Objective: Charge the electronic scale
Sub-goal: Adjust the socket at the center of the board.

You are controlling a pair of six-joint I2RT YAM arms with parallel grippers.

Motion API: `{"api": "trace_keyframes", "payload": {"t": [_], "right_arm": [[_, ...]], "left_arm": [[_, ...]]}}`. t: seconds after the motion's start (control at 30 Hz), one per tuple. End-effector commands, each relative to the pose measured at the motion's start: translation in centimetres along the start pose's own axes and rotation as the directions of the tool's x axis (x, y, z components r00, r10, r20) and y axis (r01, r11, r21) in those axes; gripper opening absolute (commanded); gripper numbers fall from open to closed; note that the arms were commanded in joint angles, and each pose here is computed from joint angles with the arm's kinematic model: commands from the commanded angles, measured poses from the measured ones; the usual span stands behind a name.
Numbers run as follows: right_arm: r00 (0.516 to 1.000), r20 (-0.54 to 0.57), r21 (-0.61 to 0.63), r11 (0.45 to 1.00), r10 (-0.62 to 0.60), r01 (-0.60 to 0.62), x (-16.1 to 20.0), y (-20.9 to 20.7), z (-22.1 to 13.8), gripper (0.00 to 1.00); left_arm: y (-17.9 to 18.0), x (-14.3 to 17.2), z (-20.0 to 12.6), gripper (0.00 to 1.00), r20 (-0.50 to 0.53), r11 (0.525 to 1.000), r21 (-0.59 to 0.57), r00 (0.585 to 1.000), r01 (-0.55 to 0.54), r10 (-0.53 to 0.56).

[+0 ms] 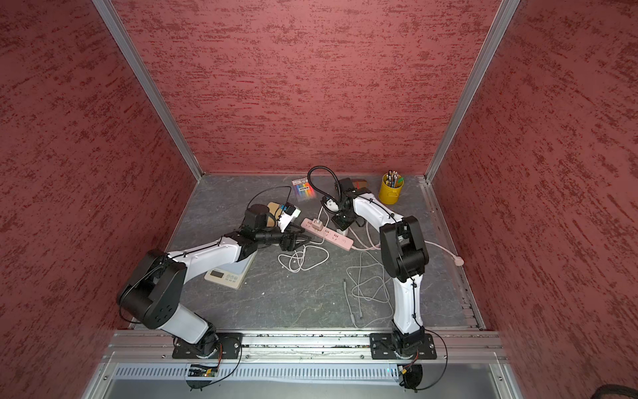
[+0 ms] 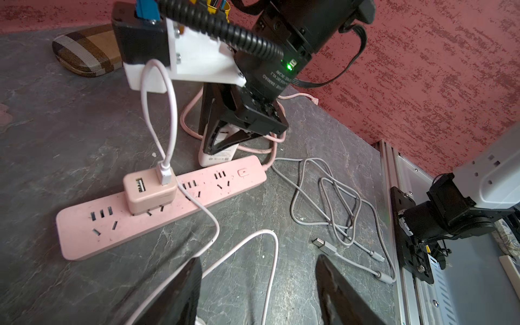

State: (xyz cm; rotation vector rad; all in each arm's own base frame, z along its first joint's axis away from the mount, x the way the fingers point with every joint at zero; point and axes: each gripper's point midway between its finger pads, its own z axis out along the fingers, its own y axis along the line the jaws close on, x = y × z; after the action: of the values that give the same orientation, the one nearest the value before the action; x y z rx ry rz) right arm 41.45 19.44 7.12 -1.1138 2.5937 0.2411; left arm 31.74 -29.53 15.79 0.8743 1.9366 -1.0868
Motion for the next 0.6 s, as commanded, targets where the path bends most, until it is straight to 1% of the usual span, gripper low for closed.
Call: {"api": "trace_keyframes", "payload": {"t": [0.0,0.13,0.2,0.37,0.5,0.53,0.57], "right_arm": [[0.999,0.044,-0.046,0.999,0.006,-0.004,-1.0,1.6,-1.1,0.0],[0.998,0.061,0.04,0.999,-0.013,0.01,-1.7,0.4,-3.6,0.0],[0.996,0.08,0.06,0.998,-0.028,0.023,-2.0,0.4,-4.9,0.0],[0.99,0.101,0.03,0.995,-0.096,0.094,-2.1,1.6,-6.7,0.0],[0.979,0.111,-0.022,0.985,-0.169,0.172,-1.9,3.3,-6.9,0.0],[0.968,0.121,-0.029,0.974,-0.22,0.225,-1.9,3.7,-6.9,0.0],[0.962,0.13,-0.032,0.968,-0.241,0.247,-1.9,4.1,-6.9,0.0]], "left_arm": [[-0.7,0.5,-0.3,0.65,-0.009,1.0,0.017,1.0,-0.008,0.008],[-1.1,0.4,-0.3,0.65,-0.005,1.0,0.027,1.0,-0.004,0.004],[-1.3,0.3,-0.2,0.65,-0.005,0.999,0.031,1.0,-0.007,0.007],[-1.2,0.5,0.2,0.65,-0.01,0.999,0.049,1.0,0.009,-0.008],[-1.0,0.2,0.7,0.64,-0.006,0.997,0.059,0.999,0.04,-0.039],[-0.9,0.1,0.7,0.64,-0.005,0.997,0.061,0.999,0.045,-0.045],[-0.8,0.0,0.8,0.64,-0.003,0.997,0.06,0.999,0.049,-0.049]]}}
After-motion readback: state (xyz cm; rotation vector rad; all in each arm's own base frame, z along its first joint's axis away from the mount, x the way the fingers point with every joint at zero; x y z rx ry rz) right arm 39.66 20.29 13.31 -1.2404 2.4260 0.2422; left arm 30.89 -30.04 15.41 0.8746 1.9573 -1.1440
